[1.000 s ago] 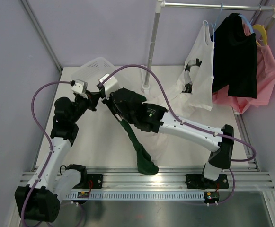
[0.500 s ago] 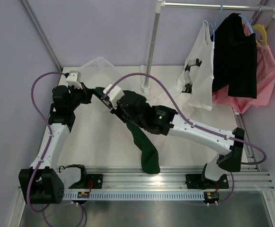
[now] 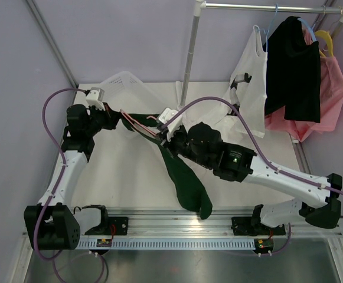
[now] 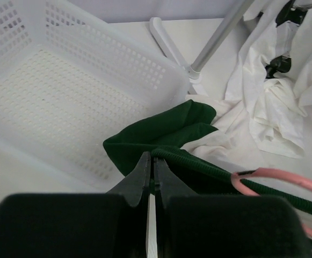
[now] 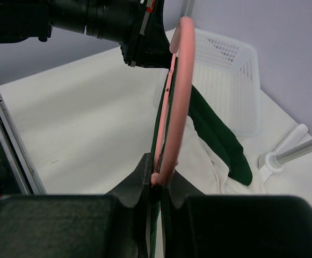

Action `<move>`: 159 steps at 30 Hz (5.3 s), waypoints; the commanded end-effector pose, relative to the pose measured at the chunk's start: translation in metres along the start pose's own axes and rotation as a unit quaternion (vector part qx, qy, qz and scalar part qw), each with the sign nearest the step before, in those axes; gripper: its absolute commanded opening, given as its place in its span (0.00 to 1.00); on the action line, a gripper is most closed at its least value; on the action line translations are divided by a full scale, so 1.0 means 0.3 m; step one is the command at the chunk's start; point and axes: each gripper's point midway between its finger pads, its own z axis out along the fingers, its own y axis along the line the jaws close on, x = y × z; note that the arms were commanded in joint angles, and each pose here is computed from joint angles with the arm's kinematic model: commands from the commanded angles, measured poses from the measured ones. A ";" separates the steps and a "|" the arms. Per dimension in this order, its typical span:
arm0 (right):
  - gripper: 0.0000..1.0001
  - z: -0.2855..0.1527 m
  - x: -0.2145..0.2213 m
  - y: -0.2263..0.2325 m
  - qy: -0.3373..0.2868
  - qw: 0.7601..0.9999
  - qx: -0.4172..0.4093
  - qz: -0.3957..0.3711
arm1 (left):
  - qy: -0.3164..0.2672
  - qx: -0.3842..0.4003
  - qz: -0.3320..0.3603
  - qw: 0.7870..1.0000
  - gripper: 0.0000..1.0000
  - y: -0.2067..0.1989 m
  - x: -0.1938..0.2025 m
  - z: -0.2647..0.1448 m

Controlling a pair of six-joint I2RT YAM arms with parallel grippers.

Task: Remove the t-shirt from the hanger
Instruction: Remove the tshirt from the hanger, then place the tshirt into the basket

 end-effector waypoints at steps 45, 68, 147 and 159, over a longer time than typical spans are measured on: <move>0.00 -0.476 -0.260 -0.404 -0.304 0.903 0.263 0.153 | 0.167 0.267 0.300 0.900 0.00 -0.638 0.532 0.057; 0.00 -0.466 -0.253 -0.419 -0.296 0.899 0.283 0.151 | 0.237 0.461 0.362 0.775 0.43 -0.844 0.780 -0.221; 0.00 -0.782 -0.162 -0.526 -0.307 0.878 0.312 0.195 | 0.153 0.070 0.264 0.950 0.00 -0.546 -0.024 0.117; 0.00 -0.796 -0.155 -0.531 -0.308 0.877 0.315 0.192 | -0.017 -0.111 0.259 0.959 0.00 -0.335 -0.654 0.059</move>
